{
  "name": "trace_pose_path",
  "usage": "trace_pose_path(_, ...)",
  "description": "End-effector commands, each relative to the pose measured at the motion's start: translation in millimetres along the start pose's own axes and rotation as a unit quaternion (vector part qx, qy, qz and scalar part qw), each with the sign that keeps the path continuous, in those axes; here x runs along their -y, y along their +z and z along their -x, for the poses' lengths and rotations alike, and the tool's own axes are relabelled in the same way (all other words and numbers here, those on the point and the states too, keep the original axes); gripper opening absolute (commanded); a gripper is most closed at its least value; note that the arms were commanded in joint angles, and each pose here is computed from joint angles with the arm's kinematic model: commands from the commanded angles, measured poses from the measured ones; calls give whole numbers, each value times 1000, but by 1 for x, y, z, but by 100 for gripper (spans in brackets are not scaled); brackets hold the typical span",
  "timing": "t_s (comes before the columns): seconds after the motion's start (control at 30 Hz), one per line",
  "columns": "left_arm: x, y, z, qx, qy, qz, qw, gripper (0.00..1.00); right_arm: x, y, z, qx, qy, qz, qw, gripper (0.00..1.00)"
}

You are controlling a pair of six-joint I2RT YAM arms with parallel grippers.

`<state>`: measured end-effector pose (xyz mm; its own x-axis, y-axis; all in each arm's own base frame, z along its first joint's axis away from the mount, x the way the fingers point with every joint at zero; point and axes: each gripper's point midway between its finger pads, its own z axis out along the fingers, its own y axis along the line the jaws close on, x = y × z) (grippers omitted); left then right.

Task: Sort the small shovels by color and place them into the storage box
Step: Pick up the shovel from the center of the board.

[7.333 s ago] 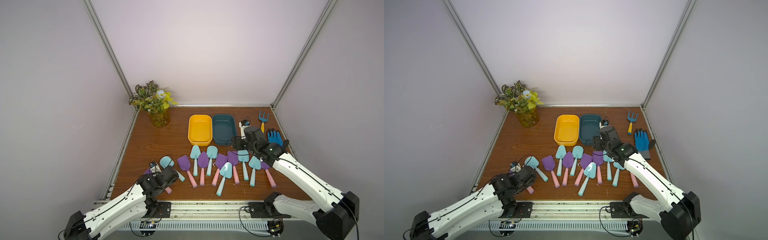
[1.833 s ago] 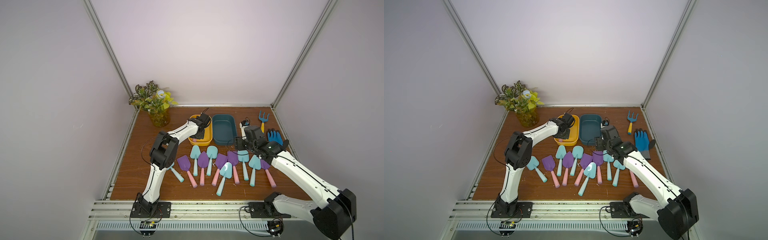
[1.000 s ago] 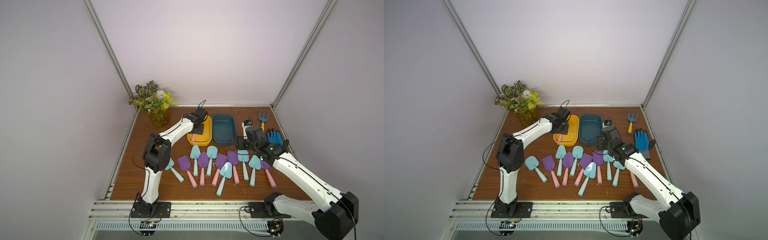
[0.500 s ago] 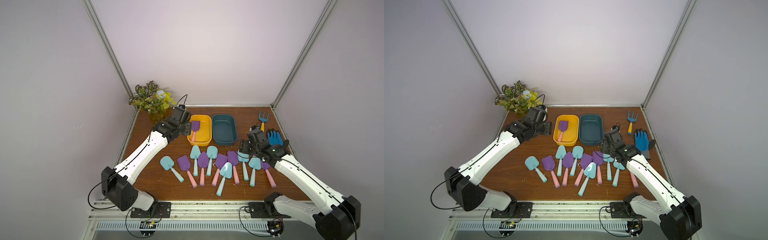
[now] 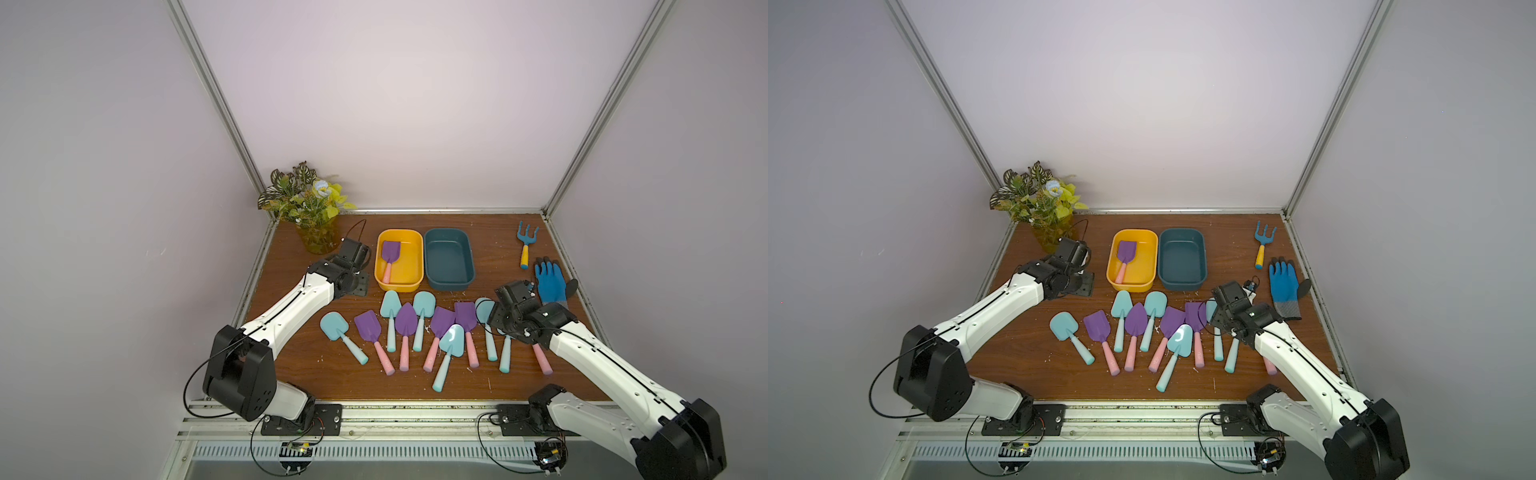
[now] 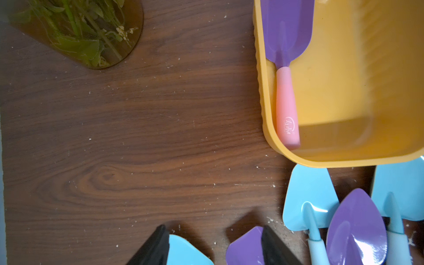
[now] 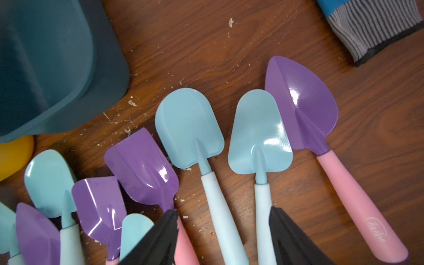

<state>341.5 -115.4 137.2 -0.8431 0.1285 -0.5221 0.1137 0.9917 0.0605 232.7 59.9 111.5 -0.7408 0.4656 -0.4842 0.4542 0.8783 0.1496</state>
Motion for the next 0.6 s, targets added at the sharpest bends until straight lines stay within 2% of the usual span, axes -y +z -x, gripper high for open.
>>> trace_pose_path(0.0,-1,14,-11,-16,6,-2,1000,66,12,2,-10,-15,28,-16,999,66)
trace_pose_path(0.17,2,18,-16,-22,5,-14,1000,66,18,7,-24,-38,37,-19,998,62)
trace_pose_path(0.57,6,19,-15,-24,-1,-27,999,65,33,23,-42,-69,47,-27,996,63)
